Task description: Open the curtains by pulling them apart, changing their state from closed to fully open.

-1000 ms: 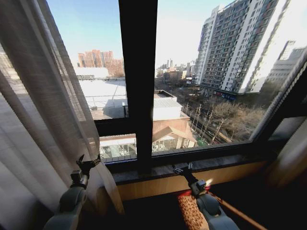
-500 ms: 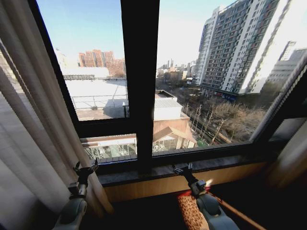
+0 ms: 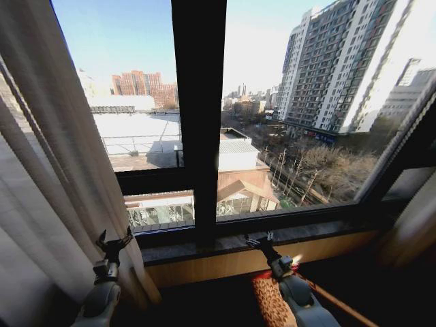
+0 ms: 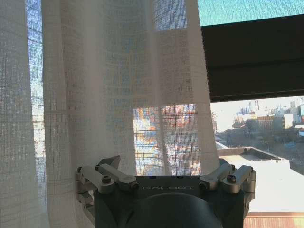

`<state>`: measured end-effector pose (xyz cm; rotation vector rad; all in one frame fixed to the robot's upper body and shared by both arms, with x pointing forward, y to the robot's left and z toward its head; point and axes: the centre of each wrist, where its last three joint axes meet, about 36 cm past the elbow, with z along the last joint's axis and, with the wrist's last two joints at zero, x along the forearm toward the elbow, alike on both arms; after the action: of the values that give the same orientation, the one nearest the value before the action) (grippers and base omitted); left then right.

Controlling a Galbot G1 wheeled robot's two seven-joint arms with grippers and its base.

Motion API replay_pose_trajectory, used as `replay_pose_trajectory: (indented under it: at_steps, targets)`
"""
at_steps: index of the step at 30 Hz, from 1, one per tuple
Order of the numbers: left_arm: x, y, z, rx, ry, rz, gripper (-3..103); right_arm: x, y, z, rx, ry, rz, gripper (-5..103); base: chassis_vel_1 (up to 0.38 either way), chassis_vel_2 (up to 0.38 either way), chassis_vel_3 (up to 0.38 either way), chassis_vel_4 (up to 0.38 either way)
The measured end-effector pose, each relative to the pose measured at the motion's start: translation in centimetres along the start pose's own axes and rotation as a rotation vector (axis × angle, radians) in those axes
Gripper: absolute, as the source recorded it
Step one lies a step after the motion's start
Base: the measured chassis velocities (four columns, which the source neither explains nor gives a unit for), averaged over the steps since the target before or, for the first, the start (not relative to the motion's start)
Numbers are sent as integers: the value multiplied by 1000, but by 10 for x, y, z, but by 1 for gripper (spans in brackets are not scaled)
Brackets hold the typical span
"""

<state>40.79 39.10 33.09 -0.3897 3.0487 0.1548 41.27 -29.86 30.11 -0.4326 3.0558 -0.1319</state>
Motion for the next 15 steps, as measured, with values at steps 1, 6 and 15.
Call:
replay_pose_trajectory:
  at_steps: [1,6,15]
  targets:
    - [-3,1,-1,6,-6,16,98,0,0,0,0,0,0,100,0,0,0,0]
    - [-4,-1,0,33,-27,35,77,0,0,0,0,0,0,100,0,0,0,0]
    - [-2,1,9,52,-34,20,44,0,0,0,0,0,0,100,0,0,0,0]
